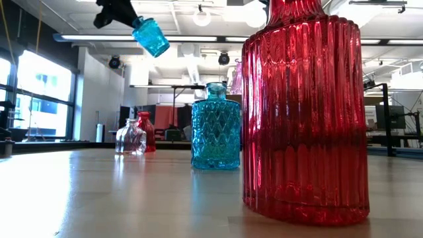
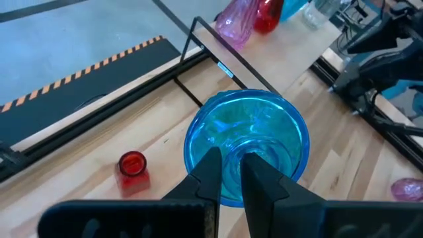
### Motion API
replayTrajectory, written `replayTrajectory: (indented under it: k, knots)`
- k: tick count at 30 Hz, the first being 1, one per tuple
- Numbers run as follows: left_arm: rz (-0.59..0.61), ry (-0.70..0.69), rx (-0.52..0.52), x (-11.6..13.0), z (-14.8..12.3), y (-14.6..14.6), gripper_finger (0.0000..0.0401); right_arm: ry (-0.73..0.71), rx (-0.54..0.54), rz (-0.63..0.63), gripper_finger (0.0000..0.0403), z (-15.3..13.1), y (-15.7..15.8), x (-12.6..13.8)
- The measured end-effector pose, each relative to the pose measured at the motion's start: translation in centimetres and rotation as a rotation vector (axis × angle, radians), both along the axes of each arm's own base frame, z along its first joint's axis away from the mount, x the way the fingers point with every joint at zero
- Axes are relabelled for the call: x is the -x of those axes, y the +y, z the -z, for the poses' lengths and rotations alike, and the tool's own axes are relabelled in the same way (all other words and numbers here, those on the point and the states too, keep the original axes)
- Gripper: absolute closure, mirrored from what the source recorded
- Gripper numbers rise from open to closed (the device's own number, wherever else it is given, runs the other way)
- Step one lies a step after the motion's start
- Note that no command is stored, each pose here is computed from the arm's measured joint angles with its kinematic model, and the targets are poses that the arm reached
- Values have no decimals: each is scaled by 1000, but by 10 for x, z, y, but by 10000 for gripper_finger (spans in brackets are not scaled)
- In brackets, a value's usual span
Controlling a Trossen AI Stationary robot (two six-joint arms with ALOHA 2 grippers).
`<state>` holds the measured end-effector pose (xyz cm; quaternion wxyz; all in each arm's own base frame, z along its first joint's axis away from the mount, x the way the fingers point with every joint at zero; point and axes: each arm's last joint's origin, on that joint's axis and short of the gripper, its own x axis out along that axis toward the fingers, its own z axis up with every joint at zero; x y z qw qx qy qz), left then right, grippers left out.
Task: Sort vases onto shelf
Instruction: Put the top blue vase on the shelf aligned with the blue vase
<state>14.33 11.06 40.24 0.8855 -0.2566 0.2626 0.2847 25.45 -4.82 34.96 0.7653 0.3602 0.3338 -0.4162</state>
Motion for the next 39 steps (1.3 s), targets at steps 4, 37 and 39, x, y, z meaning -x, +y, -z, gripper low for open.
replayTrajectory:
  k: [4,37,39]
  knots:
    - [32,-4,-10,-10,1,1,377,10,10,-18,22,0,0,0]
    - [416,-50,28,-78,13,-35,376,-204,63,-482,22,-16,15,-25]
    - [431,-50,32,-79,13,-39,377,-245,80,-509,22,-20,19,-28]
